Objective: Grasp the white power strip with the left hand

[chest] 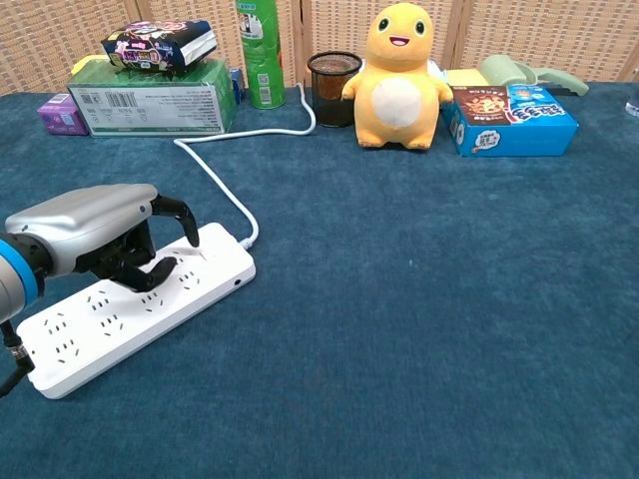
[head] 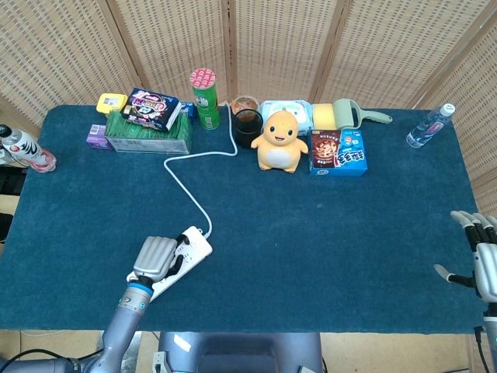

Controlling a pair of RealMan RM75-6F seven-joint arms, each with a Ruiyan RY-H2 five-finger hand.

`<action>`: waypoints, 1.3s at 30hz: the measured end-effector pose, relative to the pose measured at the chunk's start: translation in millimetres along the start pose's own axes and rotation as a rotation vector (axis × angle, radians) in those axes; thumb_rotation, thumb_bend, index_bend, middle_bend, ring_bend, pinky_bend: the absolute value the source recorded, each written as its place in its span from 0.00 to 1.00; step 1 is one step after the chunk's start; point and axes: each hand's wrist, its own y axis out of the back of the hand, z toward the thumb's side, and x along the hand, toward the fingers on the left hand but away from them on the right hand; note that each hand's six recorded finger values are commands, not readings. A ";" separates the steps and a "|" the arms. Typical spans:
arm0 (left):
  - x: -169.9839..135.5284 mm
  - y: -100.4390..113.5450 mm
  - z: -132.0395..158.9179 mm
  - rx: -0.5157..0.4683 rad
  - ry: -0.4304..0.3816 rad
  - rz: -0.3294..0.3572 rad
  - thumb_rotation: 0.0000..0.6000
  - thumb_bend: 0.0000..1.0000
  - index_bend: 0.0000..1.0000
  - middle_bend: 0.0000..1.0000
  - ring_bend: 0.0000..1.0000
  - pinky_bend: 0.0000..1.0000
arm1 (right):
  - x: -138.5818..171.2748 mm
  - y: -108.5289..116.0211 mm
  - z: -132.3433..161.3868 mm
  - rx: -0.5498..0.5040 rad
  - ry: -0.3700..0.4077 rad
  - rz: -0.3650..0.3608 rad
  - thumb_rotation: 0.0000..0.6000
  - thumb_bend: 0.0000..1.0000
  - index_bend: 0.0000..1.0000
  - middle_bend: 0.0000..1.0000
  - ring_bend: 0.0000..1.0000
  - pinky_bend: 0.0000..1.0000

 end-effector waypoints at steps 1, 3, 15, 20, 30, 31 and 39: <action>0.5 -0.8 0.1 0.002 0.001 -0.002 1.00 0.55 0.34 1.00 1.00 1.00 | -0.2 0.0 0.0 -0.001 0.000 0.000 1.00 0.00 0.14 0.15 0.12 0.00; 2.3 -2.9 -0.4 0.006 0.006 -0.007 1.00 0.55 0.34 1.00 1.00 1.00 | -0.5 0.0 -0.1 -0.002 0.001 0.001 1.00 0.00 0.14 0.15 0.12 0.00; 9.1 -10.6 4.3 -0.006 0.006 -0.028 1.00 0.54 0.34 1.00 1.00 1.00 | -0.5 1.1 -2.4 -0.009 -0.006 0.005 1.00 0.00 0.13 0.14 0.12 0.00; 7.9 -6.9 6.2 -0.015 0.001 -0.023 1.00 0.54 0.34 1.00 1.00 1.00 | -1.7 2.4 -4.2 -0.013 -0.011 0.001 1.00 0.00 0.13 0.14 0.11 0.00; 12.3 -6.0 8.7 0.002 0.003 -0.022 1.00 0.54 0.34 1.00 1.00 1.00 | -1.3 4.5 -4.6 -0.016 -0.011 -0.005 1.00 0.00 0.13 0.14 0.11 0.00; 12.6 -5.9 9.2 0.002 0.002 -0.021 1.00 0.54 0.34 1.00 1.00 1.00 | -1.5 4.9 -4.9 -0.017 -0.012 -0.006 1.00 0.00 0.13 0.14 0.11 0.00; 12.3 -6.9 9.4 0.012 0.004 -0.027 1.00 0.54 0.34 1.00 1.00 1.00 | -1.7 6.0 -6.2 -0.018 -0.015 -0.010 1.00 0.00 0.13 0.14 0.11 0.00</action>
